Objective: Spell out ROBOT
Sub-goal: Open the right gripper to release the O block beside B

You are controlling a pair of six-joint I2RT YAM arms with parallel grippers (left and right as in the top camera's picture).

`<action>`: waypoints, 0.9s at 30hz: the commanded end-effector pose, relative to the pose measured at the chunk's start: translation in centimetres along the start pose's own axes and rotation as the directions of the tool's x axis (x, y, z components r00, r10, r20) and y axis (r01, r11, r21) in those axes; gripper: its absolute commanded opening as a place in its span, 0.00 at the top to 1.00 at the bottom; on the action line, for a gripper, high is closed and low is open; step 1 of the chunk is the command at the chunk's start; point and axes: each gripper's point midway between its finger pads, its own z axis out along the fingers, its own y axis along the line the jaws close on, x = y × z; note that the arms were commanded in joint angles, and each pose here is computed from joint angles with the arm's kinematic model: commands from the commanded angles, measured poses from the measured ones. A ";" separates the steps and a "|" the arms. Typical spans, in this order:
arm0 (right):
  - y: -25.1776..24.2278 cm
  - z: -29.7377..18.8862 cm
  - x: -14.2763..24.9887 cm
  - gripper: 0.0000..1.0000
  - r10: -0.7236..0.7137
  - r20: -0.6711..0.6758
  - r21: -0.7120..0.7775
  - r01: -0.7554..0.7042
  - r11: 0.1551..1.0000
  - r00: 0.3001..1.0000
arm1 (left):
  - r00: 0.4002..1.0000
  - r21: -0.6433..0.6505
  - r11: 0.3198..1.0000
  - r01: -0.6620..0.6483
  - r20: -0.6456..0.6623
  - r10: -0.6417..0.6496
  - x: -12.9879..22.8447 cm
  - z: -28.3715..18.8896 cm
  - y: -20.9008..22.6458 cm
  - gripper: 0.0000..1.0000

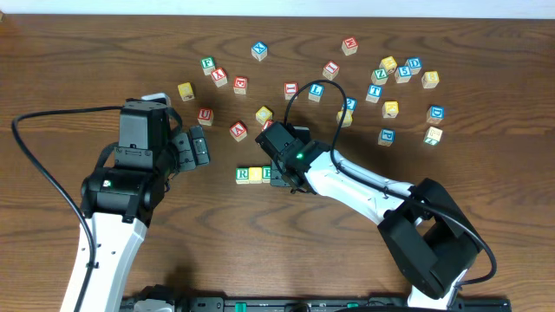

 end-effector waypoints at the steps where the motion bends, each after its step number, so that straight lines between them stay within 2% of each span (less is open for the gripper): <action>1: -0.3 1.5 1.5 0.98 -0.019 -0.055 0.017 0.020 1.000 0.998 | 1.000 0.000 1.000 -0.003 0.019 0.003 -0.7 -0.4 0.0 0.02; 4: -0.3 1.5 1.5 0.83 -0.019 -0.055 0.017 0.020 1.000 0.998 | 1.000 0.000 1.000 -0.003 0.019 0.003 -0.7 -0.4 0.0 0.02; 9: -0.3 1.5 1.5 0.69 -0.019 -0.055 0.017 0.020 1.000 0.998 | 1.000 0.000 1.000 -0.003 0.019 0.003 -0.7 -0.4 0.0 0.02; 18: -0.2 1.4 1.3 0.67 -0.018 -0.051 0.019 0.019 1.000 0.999 | 1.000 0.000 1.000 -0.003 0.019 0.003 -0.7 -0.4 0.0 0.02; 24: -0.4 1.1 0.9 0.57 -0.016 -0.039 0.039 0.018 0.999 0.999 | 1.000 -0.001 1.000 -0.003 0.019 0.003 -0.7 -0.4 0.1 0.02; 27: -0.3 1.0 0.8 0.56 -0.016 -0.038 0.038 0.018 0.999 0.999 | 1.000 0.000 1.000 -0.003 0.019 0.003 -0.7 -0.4 0.0 0.02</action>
